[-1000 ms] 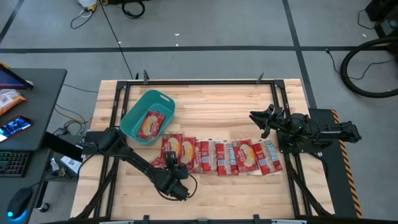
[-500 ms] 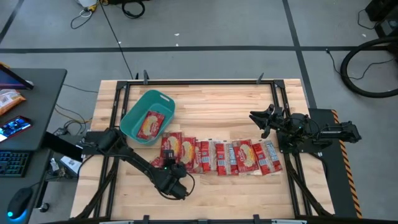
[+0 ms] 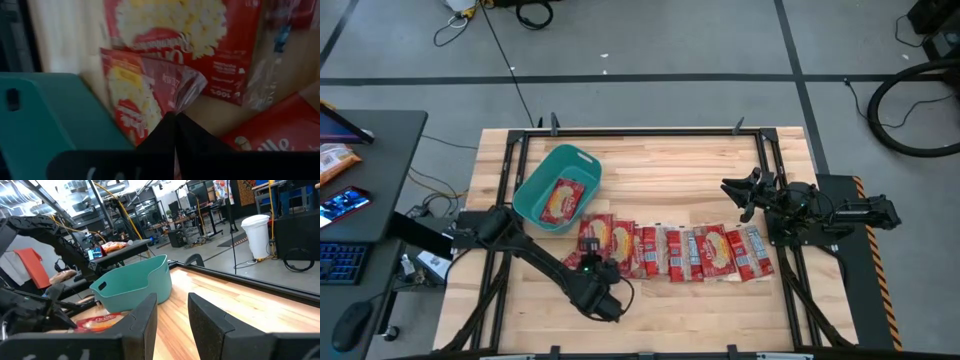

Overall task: Sort popcorn bags into baskets
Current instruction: Put the red popcorn bag into the green bin

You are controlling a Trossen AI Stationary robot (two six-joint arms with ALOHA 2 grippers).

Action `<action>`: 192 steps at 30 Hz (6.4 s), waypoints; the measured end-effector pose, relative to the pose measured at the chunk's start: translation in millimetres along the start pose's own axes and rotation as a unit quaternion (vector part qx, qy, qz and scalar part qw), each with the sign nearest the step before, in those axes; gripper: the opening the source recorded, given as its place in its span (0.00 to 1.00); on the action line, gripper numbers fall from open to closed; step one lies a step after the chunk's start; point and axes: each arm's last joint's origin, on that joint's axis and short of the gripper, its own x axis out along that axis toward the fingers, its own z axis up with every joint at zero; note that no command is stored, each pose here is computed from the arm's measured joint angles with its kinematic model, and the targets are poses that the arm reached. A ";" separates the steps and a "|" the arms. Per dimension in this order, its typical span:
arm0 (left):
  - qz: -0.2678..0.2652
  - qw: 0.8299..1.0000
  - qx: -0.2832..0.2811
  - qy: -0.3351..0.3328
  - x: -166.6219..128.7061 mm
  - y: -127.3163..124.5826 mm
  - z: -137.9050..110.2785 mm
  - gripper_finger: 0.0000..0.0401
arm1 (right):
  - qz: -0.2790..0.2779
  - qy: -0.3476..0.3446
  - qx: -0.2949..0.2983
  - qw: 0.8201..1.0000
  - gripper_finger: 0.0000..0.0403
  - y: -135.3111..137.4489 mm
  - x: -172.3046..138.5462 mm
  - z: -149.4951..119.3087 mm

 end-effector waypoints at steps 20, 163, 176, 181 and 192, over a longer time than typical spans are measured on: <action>0.050 0.997 -0.044 -0.051 -60.4 111.5 14.8 0.00 | 0.000 -0.001 0.000 1.000 0.29 0.0 0.0 0.0; -0.284 0.957 0.025 0.058 -31.0 -32.0 -48.0 0.32 | 0.002 -0.007 0.003 1.000 0.29 0.7 0.3 1.5; -0.196 0.969 0.004 0.149 -32.6 -28.4 -77.5 0.32 | 0.002 -0.007 0.003 1.000 0.29 0.6 0.3 1.5; -0.178 0.970 0.008 0.165 -17.4 -31.4 -88.1 0.32 | 0.002 -0.007 0.003 1.000 0.29 0.6 0.4 1.5; -0.129 0.970 0.015 0.206 9.2 -30.2 -110.7 0.33 | 0.002 -0.007 0.003 1.000 0.29 0.6 0.4 1.5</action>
